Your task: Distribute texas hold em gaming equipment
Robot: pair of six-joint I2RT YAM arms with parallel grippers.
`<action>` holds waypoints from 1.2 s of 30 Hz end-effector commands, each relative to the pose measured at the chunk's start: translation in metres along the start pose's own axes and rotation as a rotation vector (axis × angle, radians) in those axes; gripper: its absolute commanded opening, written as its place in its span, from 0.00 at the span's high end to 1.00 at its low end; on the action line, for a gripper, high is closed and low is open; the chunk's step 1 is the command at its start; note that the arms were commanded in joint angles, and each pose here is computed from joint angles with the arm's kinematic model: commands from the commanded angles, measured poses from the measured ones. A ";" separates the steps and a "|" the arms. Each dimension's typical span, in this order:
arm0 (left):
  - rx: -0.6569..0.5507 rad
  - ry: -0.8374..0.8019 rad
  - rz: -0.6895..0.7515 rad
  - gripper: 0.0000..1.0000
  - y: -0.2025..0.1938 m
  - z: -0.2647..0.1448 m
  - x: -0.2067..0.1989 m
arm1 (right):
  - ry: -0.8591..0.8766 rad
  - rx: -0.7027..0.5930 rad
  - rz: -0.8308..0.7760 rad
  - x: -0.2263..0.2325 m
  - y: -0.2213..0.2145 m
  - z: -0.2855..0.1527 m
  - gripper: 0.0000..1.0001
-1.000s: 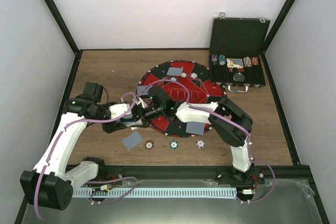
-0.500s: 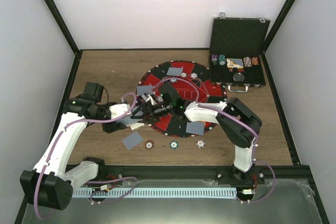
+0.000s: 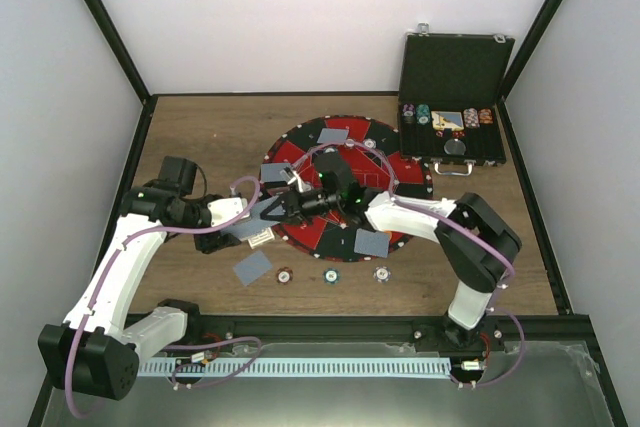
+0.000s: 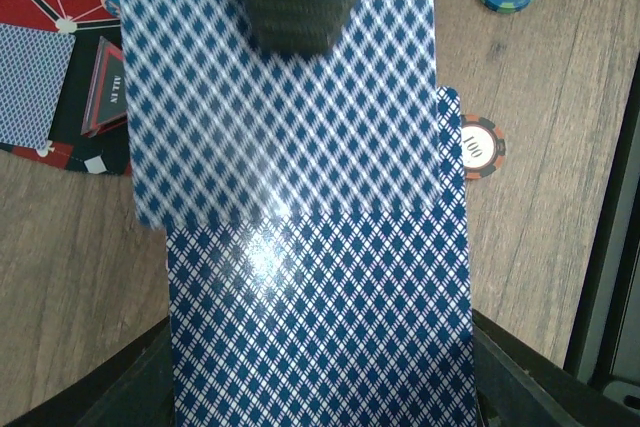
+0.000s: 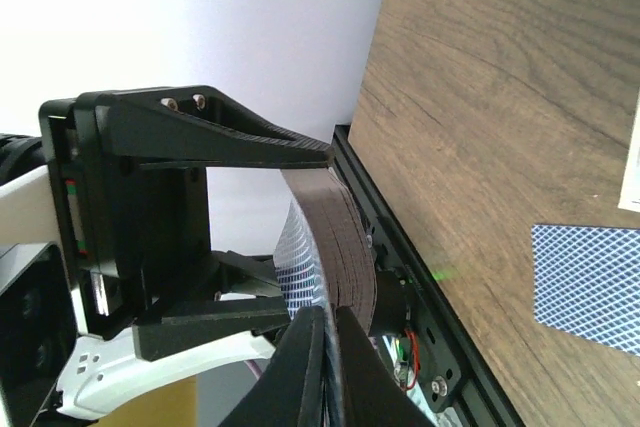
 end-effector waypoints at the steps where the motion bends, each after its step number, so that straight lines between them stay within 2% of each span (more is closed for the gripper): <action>1: -0.029 0.016 0.025 0.96 0.005 -0.004 0.001 | -0.040 -0.056 -0.007 0.003 0.005 -0.020 0.99; 7: -0.016 0.024 0.028 0.96 0.003 -0.004 0.001 | -0.074 -0.093 0.005 -0.010 0.023 -0.042 0.99; 13: -0.012 0.026 0.029 0.96 0.003 -0.005 -0.001 | -0.108 -0.117 0.014 -0.034 0.066 -0.053 0.99; 21: -0.022 0.021 0.028 0.96 0.004 -0.007 -0.003 | -0.212 -0.088 0.063 -0.101 0.148 -0.014 0.99; 26: -0.030 0.024 0.031 0.96 0.005 -0.009 -0.003 | -0.259 -0.080 0.092 -0.133 0.183 0.010 0.99; 29: -0.029 0.022 0.030 0.96 0.005 -0.008 -0.003 | -0.297 -0.084 0.108 -0.148 0.193 0.015 0.94; 33: -0.034 0.022 0.032 0.96 0.006 -0.008 -0.002 | -0.359 -0.095 0.117 -0.158 0.193 0.008 0.75; 36: -0.039 0.019 0.030 0.96 0.007 -0.008 -0.002 | -0.403 -0.102 0.089 -0.149 0.193 -0.001 0.69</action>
Point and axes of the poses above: each gripper's point midway between its finger pads, its own z axis out along the fingers, its own x axis along the line the jaws close on, y = z × x, the point moved 7 cm from there along -z, back along the fingers, and after that the axes turned 1 degree about -z, right-handed, at the moved point
